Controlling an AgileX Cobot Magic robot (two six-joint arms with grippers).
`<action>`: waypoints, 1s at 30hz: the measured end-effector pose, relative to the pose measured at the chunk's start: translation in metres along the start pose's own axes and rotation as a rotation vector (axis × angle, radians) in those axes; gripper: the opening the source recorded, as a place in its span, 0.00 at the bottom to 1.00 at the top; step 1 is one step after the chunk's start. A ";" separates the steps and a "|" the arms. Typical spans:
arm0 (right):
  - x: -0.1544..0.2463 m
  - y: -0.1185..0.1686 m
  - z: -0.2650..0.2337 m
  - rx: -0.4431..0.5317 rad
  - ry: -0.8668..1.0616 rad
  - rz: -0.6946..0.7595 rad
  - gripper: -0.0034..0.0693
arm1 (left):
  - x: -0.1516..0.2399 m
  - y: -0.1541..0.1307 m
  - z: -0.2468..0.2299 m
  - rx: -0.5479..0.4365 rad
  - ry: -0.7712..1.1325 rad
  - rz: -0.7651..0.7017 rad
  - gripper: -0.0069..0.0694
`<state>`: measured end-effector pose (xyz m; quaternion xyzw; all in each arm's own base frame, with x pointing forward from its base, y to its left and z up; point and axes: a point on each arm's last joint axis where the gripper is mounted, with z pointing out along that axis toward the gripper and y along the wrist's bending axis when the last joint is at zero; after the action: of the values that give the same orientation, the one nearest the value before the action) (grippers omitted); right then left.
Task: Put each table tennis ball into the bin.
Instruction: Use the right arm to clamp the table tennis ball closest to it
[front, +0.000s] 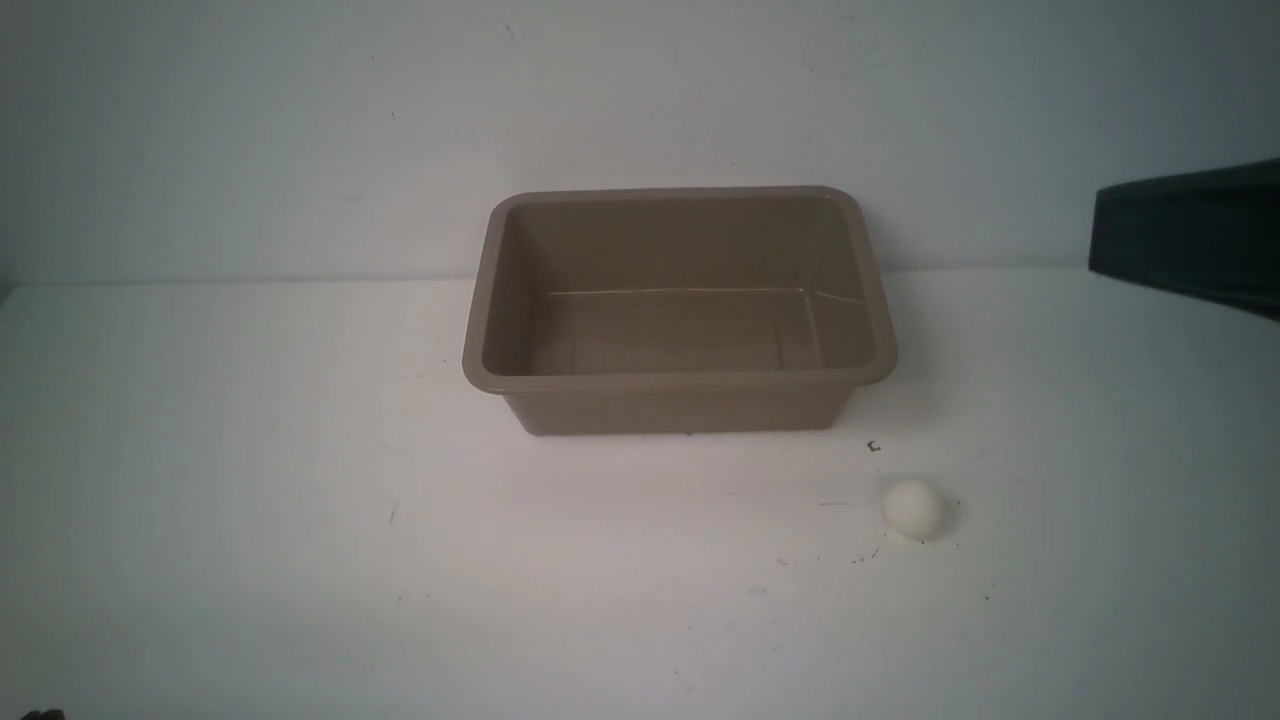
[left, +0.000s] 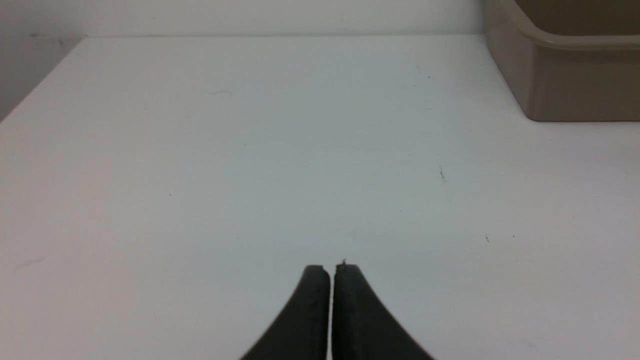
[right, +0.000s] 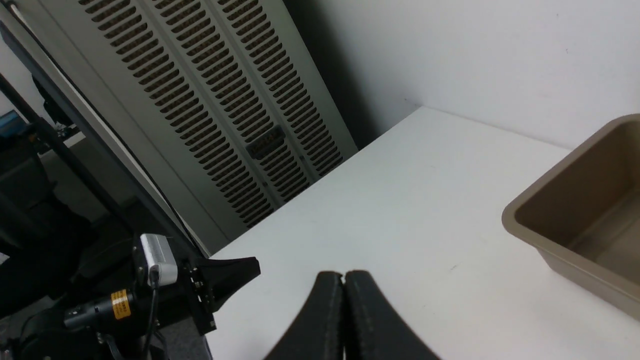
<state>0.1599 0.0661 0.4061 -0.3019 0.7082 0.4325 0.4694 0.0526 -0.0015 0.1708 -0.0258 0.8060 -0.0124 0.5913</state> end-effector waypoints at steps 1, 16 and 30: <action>0.000 -0.001 0.000 0.009 -0.004 -0.018 0.02 | 0.000 0.000 0.000 0.000 0.000 0.000 0.08; -0.016 -0.046 -0.012 0.532 -0.176 -0.257 0.02 | 0.000 0.000 0.000 0.000 0.000 0.000 0.08; -0.031 -0.085 -0.072 1.368 -0.266 -0.425 0.02 | 0.000 0.000 0.000 0.000 0.000 0.000 0.08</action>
<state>0.2137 -0.0352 0.4203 -0.0169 0.6832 -0.1742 0.7089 0.0526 -0.0015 0.1708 -0.0258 0.8060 -0.0124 0.5913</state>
